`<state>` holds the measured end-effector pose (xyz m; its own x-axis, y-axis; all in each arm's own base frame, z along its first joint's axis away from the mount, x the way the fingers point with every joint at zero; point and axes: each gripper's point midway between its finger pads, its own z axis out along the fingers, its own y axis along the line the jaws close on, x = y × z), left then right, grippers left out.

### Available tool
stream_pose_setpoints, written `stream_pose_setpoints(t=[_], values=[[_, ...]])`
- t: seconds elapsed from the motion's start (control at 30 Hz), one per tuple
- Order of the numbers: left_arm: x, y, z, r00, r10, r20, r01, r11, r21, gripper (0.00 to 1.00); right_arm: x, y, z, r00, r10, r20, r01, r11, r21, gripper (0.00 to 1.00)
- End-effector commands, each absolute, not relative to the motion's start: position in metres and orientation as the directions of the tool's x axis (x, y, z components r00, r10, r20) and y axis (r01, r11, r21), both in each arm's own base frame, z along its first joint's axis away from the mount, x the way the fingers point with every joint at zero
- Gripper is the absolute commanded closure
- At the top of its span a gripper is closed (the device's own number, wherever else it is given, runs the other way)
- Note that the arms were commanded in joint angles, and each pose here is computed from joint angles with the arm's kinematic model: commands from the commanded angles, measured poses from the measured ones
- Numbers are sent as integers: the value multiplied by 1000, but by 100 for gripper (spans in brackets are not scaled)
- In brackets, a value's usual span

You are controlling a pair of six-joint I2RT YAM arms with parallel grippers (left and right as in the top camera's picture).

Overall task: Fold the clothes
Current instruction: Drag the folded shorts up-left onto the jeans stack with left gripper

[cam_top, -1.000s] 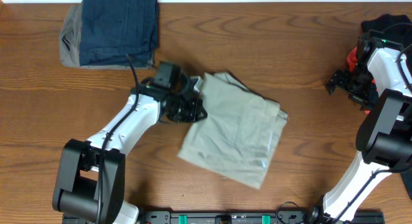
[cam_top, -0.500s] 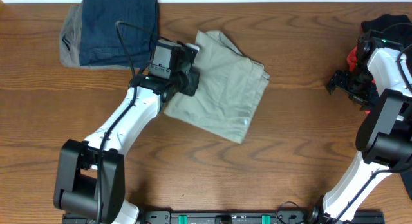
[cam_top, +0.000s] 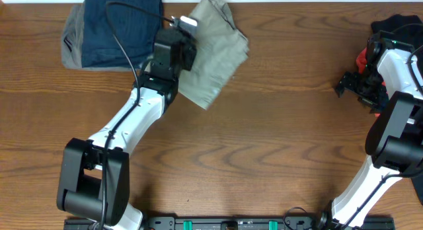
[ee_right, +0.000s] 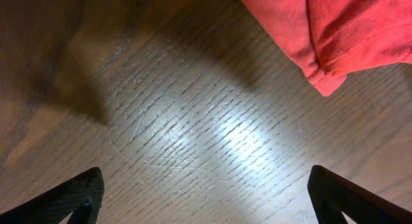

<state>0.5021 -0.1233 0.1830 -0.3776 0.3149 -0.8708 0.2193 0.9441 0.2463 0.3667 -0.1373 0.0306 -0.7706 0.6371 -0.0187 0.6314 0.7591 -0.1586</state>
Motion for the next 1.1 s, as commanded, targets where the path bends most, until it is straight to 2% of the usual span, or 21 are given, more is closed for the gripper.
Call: stream_pose_setpoints(t=[0.0,0.4,0.6,0.7,0.9,1.07], values=[[518,-97,213,-309,337,-889,105,941,321,94,370,-142,34,-769,638,-35,634,756,-163,1],[531,-47,230,-273,296,-915,-10,951,310,94,370,-141,34,-769,638,-35,634,756,-163,1],[534,-48,248,-209,374,-903,-16,923,386,94,370,-141,34,-769,638,-35,634,756,-163,1],[535,-39,257,-197,366,-910,-84,918,387,94,370,-141,34,-769,638,-35,634,756,-163,1],[535,-37,260,-188,362,-913,-100,918,385,94,370,-141,34,-769,638,-35,634,756,-163,1],[536,-32,286,-97,335,-937,-171,922,347,93,370,-141,34,-769,638,-35,634,756,-163,1]])
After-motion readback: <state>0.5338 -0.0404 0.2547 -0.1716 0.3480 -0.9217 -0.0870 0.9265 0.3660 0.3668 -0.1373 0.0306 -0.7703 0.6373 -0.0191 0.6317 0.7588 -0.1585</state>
